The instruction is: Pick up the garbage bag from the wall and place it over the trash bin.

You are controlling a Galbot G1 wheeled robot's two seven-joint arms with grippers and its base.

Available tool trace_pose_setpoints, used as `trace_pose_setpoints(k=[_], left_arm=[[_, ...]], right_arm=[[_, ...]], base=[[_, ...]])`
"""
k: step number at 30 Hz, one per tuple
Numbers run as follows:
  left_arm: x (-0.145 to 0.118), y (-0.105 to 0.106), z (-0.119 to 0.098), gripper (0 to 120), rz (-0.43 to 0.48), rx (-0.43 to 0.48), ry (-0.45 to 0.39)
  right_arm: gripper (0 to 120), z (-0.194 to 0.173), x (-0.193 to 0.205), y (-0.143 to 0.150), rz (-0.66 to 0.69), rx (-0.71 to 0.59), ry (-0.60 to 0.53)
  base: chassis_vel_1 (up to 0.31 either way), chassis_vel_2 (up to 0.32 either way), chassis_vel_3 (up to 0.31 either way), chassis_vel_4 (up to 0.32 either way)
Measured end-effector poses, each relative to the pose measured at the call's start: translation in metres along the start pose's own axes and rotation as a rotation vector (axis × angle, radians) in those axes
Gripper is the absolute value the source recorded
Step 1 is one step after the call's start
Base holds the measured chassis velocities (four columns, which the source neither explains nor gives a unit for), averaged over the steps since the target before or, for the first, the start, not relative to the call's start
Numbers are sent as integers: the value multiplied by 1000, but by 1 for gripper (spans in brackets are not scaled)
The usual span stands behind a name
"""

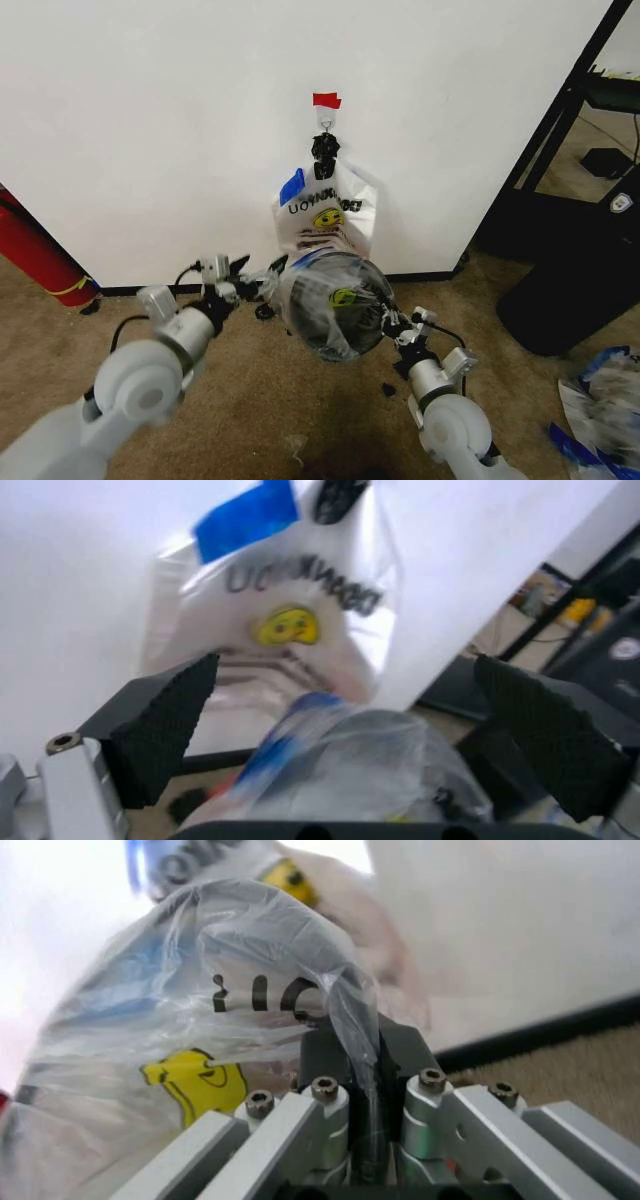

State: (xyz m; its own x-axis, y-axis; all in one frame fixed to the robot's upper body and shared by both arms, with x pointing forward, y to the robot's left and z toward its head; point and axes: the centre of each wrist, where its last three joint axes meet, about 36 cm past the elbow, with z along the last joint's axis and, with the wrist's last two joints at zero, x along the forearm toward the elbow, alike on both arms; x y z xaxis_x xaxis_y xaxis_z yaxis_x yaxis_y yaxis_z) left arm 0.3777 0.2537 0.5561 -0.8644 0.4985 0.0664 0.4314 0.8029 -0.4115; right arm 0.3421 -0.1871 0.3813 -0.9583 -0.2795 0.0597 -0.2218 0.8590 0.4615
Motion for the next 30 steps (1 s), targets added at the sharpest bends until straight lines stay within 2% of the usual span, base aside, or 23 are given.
trace_pose_setpoints(k=[4, 7, 13, 20, 21, 27, 30], left_arm=[[-11, 8, -15, 100, 22, 43, 60], [-18, 15, -18, 100, 15, 74, 94], [-34, 33, -19, 89, -10, 131, 150], [-51, 48, -22, 61, -6, 122, 178], [-51, 48, -22, 61, -6, 122, 178], [-55, 51, -29, 34, 57, 81, 285], [-59, 51, -29, 26, 63, 68, 313]], right_arm=[[1, 3, 2, 0, -51, 95, -31], [1, 2, 3, -1, -64, 111, -37], [1, 3, 6, -3, -83, 136, -49], [1, 6, 6, -1, -95, 151, -48], [1, 6, 6, -1, -95, 151, -48], [1, 11, 10, 0, -102, 177, -35], [1, 11, 11, 0, -103, 178, -34]], base=[[0, 0, 0, 0], [0, 0, 0, 0], [0, 0, 0, 0], [0, 0, 0, 0], [0, 0, 0, 0], [0, 0, 0, 0], [0, 0, 0, 0]])
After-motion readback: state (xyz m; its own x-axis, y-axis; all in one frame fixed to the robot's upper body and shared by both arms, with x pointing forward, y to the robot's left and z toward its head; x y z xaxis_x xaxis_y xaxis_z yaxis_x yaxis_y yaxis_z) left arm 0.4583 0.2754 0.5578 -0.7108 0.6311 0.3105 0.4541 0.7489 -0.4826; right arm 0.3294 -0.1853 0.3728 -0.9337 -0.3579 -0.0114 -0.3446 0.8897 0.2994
